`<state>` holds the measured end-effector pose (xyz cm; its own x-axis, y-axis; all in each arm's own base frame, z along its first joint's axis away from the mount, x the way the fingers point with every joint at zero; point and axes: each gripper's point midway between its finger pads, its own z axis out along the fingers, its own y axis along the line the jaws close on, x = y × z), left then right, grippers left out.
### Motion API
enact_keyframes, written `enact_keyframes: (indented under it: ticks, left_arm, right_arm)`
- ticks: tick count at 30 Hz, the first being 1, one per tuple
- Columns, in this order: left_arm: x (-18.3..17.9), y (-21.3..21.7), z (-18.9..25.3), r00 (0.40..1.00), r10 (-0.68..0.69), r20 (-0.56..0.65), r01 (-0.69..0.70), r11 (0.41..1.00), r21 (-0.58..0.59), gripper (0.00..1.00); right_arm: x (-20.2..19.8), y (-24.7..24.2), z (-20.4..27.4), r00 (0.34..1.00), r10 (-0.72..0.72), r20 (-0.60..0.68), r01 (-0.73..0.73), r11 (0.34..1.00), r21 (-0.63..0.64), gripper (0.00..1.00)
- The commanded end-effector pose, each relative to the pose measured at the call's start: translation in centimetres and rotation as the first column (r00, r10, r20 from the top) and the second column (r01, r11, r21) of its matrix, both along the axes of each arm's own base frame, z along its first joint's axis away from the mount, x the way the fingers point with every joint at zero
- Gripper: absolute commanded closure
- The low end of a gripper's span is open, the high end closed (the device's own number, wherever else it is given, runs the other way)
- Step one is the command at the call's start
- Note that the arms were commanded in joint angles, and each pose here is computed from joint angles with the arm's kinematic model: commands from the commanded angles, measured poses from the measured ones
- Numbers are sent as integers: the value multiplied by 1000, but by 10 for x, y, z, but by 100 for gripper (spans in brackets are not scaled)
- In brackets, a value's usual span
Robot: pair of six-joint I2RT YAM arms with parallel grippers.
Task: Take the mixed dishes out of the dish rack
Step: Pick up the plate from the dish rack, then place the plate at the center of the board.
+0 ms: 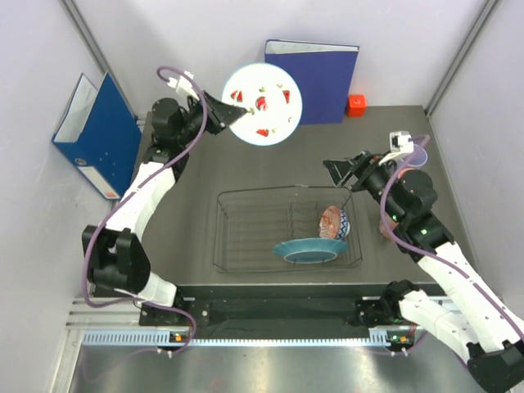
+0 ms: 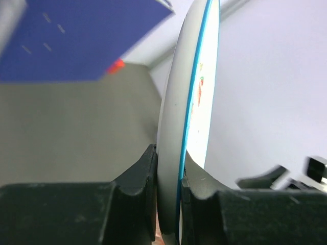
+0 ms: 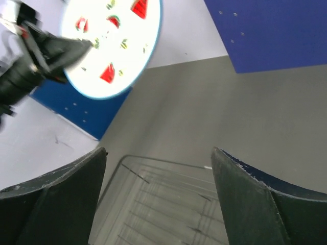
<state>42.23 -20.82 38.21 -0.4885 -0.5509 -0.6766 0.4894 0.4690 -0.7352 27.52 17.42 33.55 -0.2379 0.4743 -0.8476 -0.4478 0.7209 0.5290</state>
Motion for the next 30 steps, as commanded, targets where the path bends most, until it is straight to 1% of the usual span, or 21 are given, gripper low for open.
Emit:
enact_keyframes:
  ticks: [1,5,6,7,8,10,11,12,14,15,17,18,20,22,25,26,28,29,30]
  left_arm:
    - [-48,-21,65,961,-227,158,258,942,-215,100]
    - [-44,-16,57,965,-225,134,252,938,-239,100]
    - [-41,-11,56,971,-205,126,230,943,-239,100]
    - [-34,-5,52,981,-165,105,187,952,-244,100]
    - [-25,2,41,991,-122,63,133,966,-223,100]
    - [-3,29,25,1000,-13,-13,10,977,-213,100]
    - [14,52,14,995,73,-66,-86,972,-220,100]
    - [25,64,-3,985,119,-124,-145,964,-223,100]
    - [44,89,-22,952,219,-211,-269,932,-243,100]
    - [56,108,-37,926,279,-254,-339,912,-232,100]
    - [71,131,-54,883,369,-289,-433,878,-202,100]
    - [80,139,-67,860,399,-319,-466,869,-169,100]
    - [93,156,-82,827,461,-322,-514,852,-101,100]
    - [110,165,-101,803,479,-355,-533,844,-65,100]
    - [131,170,-127,791,470,-391,-527,849,-45,100]
    - [139,169,-147,781,462,-420,-522,852,-33,100]
    - [148,166,-149,791,444,-421,-509,859,-51,100]
    - [154,167,-165,778,447,-441,-514,857,-41,100]
    - [159,170,-165,778,452,-437,-519,854,-39,100]
  right_arm:
    - [-1,15,54,992,59,115,-70,993,92,16]
    - [13,34,62,986,115,123,-132,982,132,16]
    - [14,36,65,985,125,121,-142,979,147,16]
    - [16,38,67,984,130,124,-148,977,152,16]
    - [17,39,70,982,131,136,-152,976,158,16]
    - [15,38,75,979,127,159,-154,973,174,17]
    - [13,35,74,980,118,163,-147,973,179,17]
    - [12,34,74,979,113,168,-143,972,184,17]
    - [10,32,71,980,109,165,-139,973,186,17]
    - [9,31,70,980,109,164,-139,973,185,17]
    - [5,28,66,982,105,157,-133,975,176,18]
    - [3,26,65,982,102,158,-129,976,173,18]
    - [-4,20,63,983,86,161,-113,980,163,18]
    - [-11,13,64,984,68,167,-95,983,159,18]
    - [-16,5,62,984,43,175,-69,987,145,18]
    - [-16,5,60,984,41,171,-65,989,136,18]
    - [-17,3,55,986,39,162,-60,989,132,18]
    - [-17,3,53,987,39,158,-60,989,132,18]
    - [-17,4,51,987,41,155,-62,989,132,18]
